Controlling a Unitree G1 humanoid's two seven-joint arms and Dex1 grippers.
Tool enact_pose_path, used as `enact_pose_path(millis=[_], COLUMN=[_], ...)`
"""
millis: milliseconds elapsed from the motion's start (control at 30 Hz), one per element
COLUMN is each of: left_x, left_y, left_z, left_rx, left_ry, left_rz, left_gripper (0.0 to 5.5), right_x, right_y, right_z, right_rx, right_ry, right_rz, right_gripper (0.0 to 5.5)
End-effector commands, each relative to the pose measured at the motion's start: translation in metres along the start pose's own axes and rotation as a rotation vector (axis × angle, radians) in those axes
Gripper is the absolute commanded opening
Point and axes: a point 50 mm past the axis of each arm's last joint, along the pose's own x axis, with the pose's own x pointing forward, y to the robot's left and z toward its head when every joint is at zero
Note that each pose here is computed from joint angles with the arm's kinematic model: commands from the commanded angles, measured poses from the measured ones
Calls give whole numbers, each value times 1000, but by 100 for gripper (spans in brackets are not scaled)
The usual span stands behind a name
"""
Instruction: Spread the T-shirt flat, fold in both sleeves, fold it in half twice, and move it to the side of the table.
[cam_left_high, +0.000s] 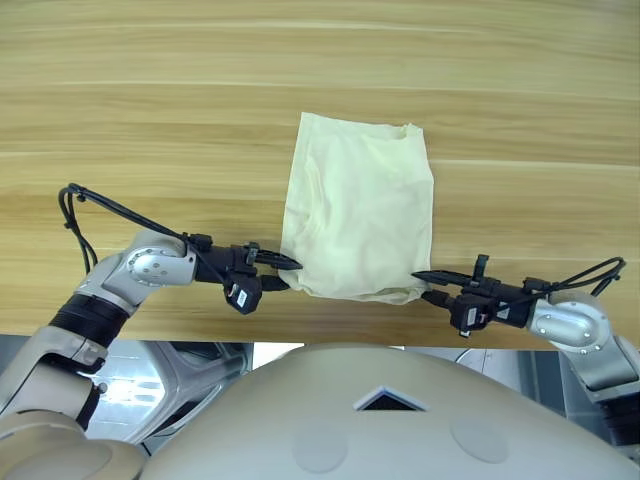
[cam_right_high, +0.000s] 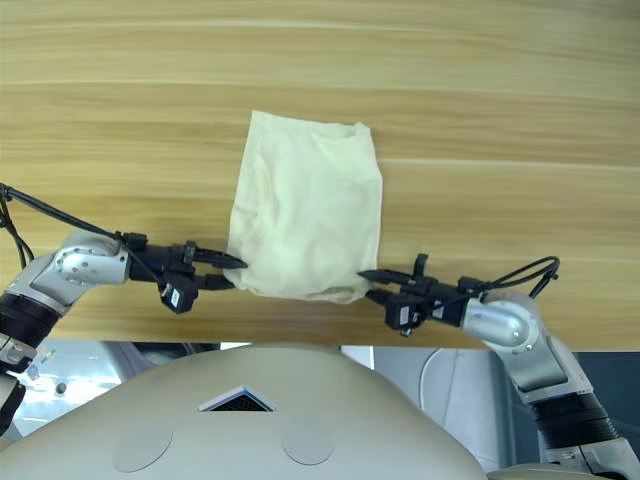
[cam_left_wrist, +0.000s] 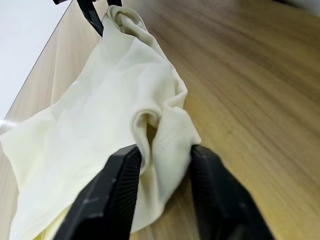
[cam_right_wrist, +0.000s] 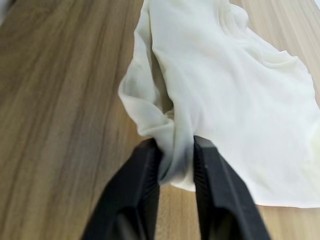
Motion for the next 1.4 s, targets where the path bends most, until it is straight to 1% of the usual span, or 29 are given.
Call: enact_pose_path(millis=[33,100,200,267,500,633,867,1000,1100,1400], left_x=[0,0,0,1,-15,-24,-39,-46,-51,-56], left_y=[-13,-13,-11,-9,2,-6,-12,-11,-7,11], left_z=[-8,-7,-6,-1,23,29,42,51,55,46], left_rx=[-36,-40,-38,-41,-95,-138,-160,-175,-182,-159], left_ry=[65,59,51,15,-111,-117,-107,-123,-139,-106], left_rz=[-103,-93,-81,-69,-5,2,-6,10,44,129], left_gripper=[110,74,19,0,0,0,0,0,0,0], right_x=[-2,-2,-2,-3,-23,-37,-51,-55,-56,-48], right_y=[-1,-1,-2,-4,-10,-4,0,1,-5,-30], right_z=[0,-1,0,1,11,14,31,39,47,54], right_rx=[-14,-14,-16,-21,-28,-25,-22,-34,-59,-96], right_ry=[13,12,9,0,-51,-55,-114,-133,-164,-199], right_rz=[17,17,15,11,2,38,56,58,18,-131], right_gripper=[36,14,12,12,12,12,12,12,12,12])
